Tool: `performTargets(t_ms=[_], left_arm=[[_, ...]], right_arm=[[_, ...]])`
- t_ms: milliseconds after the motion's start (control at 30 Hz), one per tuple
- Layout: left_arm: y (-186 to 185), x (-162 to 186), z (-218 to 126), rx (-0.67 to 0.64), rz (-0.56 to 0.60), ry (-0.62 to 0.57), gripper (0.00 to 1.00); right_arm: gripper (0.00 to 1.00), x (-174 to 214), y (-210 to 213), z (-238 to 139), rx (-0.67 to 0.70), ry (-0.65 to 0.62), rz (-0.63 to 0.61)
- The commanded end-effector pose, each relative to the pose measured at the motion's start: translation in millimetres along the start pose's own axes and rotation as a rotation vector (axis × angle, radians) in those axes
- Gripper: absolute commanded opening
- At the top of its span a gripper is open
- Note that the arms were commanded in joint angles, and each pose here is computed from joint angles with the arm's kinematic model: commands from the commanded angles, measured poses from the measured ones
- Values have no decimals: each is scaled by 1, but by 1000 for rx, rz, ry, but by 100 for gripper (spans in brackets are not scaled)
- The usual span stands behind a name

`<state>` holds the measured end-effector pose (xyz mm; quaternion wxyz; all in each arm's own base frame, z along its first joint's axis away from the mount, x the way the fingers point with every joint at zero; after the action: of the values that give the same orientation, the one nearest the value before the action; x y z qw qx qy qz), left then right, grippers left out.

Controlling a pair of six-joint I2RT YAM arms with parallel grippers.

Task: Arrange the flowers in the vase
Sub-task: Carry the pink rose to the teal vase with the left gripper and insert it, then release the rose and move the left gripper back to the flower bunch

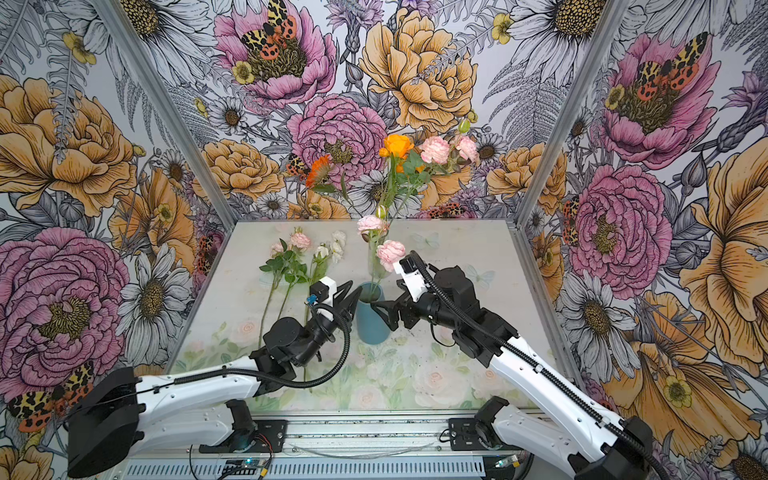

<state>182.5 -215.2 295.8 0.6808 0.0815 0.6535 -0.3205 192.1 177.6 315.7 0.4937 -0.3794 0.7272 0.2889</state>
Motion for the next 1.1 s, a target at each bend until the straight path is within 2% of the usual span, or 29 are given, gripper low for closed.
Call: performTargets(t_ms=[0,133,267,400,567,733,867,1067], left_arm=[[27,-24,-11,-223,15,104,39],[86,-44,-32,-525,-182,205,46],[148,-31,-52,-796,-409,365,45],[187,0,-50,-872,-580,517,48],[229,29,-40,-1101,-557,580,48],[273,45,-19,-1178,-596,675,46],[294,63,-18,-1229,-637,768,44],[308,62,-8,-1254,-547,788,44]], right_arm=[[100,-7,3,-8,-12,-52,-20],[100,-6,7,-16,-22,-70,-14],[100,0,10,-8,-67,-39,-3],[98,11,17,9,-100,22,-12],[98,17,35,25,-166,69,-24],[99,21,48,28,-205,86,-28],[100,23,50,23,-212,75,-32],[99,23,51,18,-215,60,-47]])
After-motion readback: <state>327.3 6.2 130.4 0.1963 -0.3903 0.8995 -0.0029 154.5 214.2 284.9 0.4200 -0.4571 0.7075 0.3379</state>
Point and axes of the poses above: each gripper's point midway between its finger pads, its own z axis out along the fingers, its own y axis along the line the jaws close on, x = y × z, the point moved 9 cm from there along -z, back along the fingers, and after that the axes turned 13 degrees about -z, right-handed, at the moved point
